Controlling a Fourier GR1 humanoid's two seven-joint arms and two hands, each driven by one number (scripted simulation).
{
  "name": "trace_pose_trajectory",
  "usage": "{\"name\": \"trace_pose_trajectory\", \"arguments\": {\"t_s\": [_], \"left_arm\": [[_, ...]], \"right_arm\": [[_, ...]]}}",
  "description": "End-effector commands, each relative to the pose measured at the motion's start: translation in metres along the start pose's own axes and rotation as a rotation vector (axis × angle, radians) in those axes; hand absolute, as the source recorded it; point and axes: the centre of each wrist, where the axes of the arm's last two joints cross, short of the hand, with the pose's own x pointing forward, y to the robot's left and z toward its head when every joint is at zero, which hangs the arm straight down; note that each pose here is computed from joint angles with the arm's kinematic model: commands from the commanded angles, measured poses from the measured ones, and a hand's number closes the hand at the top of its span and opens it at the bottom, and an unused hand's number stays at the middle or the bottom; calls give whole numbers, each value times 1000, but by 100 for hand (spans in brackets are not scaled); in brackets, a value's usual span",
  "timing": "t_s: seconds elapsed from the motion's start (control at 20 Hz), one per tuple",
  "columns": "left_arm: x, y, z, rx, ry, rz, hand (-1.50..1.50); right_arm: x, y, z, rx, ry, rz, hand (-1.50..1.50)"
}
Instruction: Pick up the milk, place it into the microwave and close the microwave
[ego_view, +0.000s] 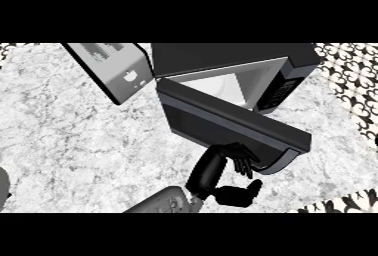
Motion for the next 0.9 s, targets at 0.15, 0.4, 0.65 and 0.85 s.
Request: {"name": "trace_pose_trajectory", "arguments": {"t_s": [0.15,0.4,0.65,0.85], "left_arm": [[20,14,-32,139,-99,31,-150],[23,20,-44,163,-105,33,-150],[26,26,-55,201,-117,33,-150],[26,28,-60,220,-124,29,-150]], "right_arm": [[8,3,-17,59,-76,-59,-150],[19,-6,-26,86,-71,-52,-150],[22,-3,-39,124,-104,-87,-150],[27,-5,-45,150,-110,-109,-150]]}}
